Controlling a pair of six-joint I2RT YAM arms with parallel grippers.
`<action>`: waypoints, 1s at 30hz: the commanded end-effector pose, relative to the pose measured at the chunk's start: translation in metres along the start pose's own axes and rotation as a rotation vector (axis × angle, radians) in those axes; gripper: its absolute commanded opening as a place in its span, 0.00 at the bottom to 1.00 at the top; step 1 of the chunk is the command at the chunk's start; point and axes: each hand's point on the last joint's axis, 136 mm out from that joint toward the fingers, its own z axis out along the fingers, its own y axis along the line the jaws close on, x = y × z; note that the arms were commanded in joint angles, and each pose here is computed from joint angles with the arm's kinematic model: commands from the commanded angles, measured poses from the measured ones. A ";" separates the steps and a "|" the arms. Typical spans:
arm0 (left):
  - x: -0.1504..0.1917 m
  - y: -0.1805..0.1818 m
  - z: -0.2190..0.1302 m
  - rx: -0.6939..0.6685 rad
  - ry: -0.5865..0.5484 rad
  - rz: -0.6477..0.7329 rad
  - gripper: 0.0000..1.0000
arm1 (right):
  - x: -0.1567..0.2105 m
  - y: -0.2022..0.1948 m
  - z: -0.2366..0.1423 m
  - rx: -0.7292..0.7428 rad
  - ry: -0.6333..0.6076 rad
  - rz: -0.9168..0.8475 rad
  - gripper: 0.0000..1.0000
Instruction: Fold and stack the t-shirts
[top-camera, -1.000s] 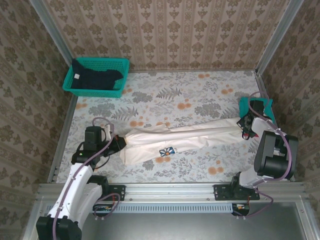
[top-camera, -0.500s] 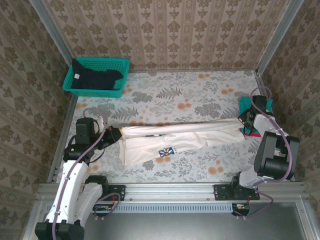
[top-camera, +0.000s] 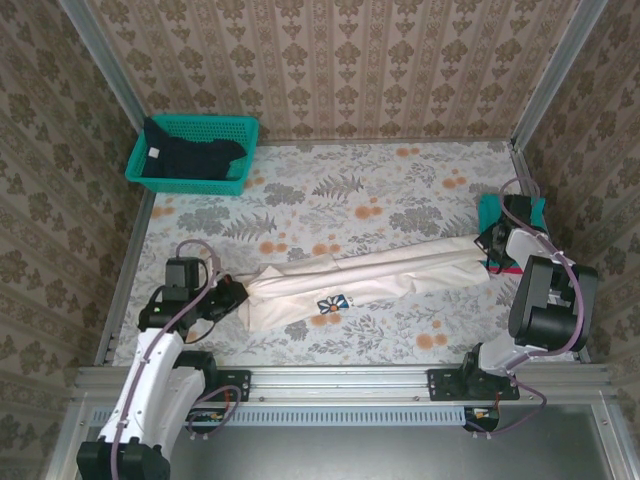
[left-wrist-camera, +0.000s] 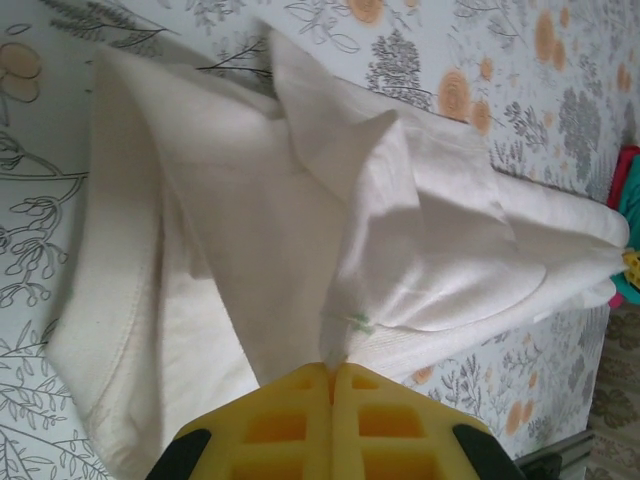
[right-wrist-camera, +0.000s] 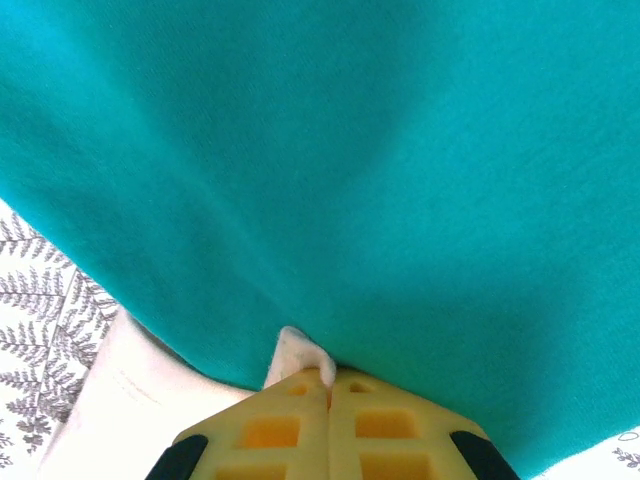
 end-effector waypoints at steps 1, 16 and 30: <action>-0.010 0.016 0.003 -0.051 -0.077 -0.090 0.00 | -0.006 -0.018 0.007 0.067 -0.027 -0.002 0.00; -0.021 0.036 0.009 -0.110 -0.152 -0.101 0.63 | -0.008 0.025 -0.030 -0.199 -0.083 -0.065 0.59; -0.031 -0.043 0.039 -0.054 -0.130 0.146 0.85 | 0.123 0.139 -0.087 -0.456 -0.009 -0.486 0.69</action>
